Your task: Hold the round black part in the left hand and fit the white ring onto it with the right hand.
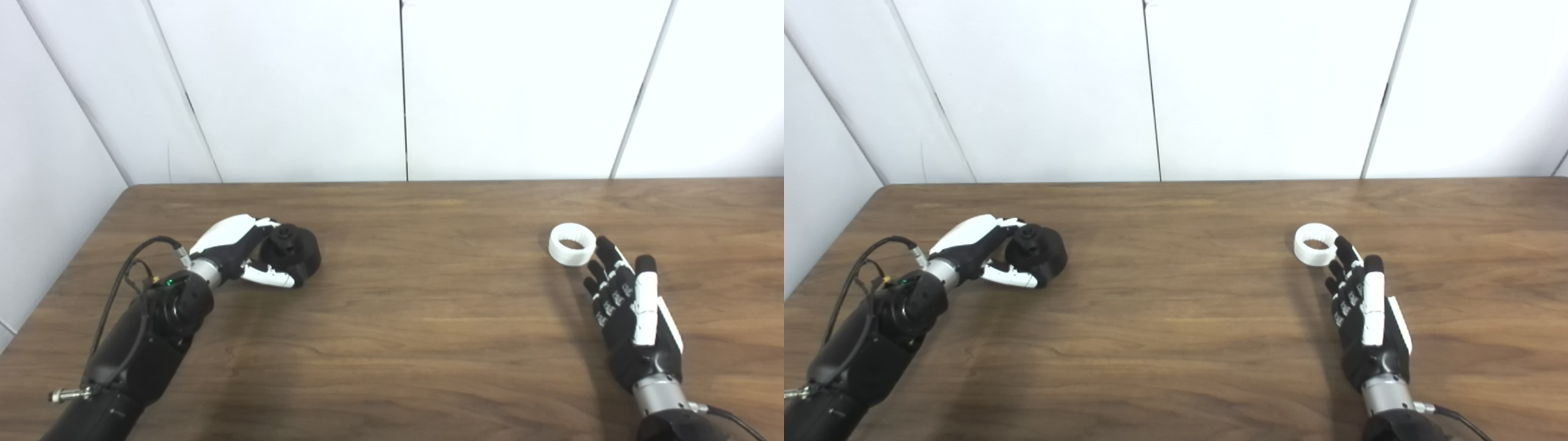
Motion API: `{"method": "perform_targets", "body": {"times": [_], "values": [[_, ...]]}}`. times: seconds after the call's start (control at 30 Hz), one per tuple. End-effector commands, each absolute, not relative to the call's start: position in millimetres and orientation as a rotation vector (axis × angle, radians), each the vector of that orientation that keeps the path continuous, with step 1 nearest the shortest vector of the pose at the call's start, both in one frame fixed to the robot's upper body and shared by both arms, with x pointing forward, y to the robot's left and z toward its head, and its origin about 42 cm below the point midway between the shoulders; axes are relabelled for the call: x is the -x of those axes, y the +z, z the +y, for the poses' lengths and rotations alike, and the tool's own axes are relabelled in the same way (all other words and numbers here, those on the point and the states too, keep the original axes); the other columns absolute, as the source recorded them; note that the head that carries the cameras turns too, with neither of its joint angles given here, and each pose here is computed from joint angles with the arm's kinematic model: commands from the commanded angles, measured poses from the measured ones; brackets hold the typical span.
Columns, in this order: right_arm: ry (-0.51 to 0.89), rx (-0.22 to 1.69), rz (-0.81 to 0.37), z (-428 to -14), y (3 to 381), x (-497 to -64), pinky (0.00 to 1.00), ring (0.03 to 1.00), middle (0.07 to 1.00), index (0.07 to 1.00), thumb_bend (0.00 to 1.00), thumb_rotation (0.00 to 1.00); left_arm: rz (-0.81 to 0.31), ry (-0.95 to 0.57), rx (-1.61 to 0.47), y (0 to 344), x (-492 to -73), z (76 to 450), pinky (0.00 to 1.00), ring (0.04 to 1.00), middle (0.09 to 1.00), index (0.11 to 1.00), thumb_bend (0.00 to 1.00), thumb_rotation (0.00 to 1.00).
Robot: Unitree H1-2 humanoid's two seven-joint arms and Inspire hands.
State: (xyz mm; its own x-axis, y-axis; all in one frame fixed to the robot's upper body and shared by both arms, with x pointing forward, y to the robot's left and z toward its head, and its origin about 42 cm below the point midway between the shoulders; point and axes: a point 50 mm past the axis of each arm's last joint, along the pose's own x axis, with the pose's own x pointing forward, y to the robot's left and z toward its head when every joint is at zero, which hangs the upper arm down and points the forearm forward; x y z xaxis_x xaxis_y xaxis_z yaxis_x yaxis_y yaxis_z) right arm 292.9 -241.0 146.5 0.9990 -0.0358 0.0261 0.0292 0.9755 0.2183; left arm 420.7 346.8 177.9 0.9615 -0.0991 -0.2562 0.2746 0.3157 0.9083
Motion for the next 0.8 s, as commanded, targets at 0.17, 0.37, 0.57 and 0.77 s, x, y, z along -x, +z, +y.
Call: {"method": "perform_targets", "body": {"times": [0.17,0.37,0.57,0.77], "values": [[-0.028,-0.213,-0.126,-242.0,164.8,-296.7,1.00,0.988,0.991,0.932,0.64,1.00,0.064,-0.175,-1.258,209.1,-436.3,352.2,0.92,1.000,0.953,0.733,0.81,0.34],[-0.025,-0.209,-0.125,-242.1,165.3,-296.7,1.00,0.986,0.987,0.930,0.64,1.00,0.059,-0.170,-1.259,209.2,-435.0,353.8,0.94,1.000,0.950,0.705,0.78,0.29],[-0.022,-0.208,-0.124,-242.1,165.1,-296.6,1.00,0.985,0.984,0.929,0.65,1.00,0.056,-0.167,-1.231,207.4,-434.4,355.1,0.94,1.000,0.954,0.696,0.76,0.25],[-0.018,-0.206,-0.122,-242.5,164.8,-297.5,1.00,0.989,0.983,0.928,0.65,1.00,0.043,-0.171,-1.224,207.7,-432.6,354.3,0.94,1.000,0.953,0.688,0.76,0.26]]}}
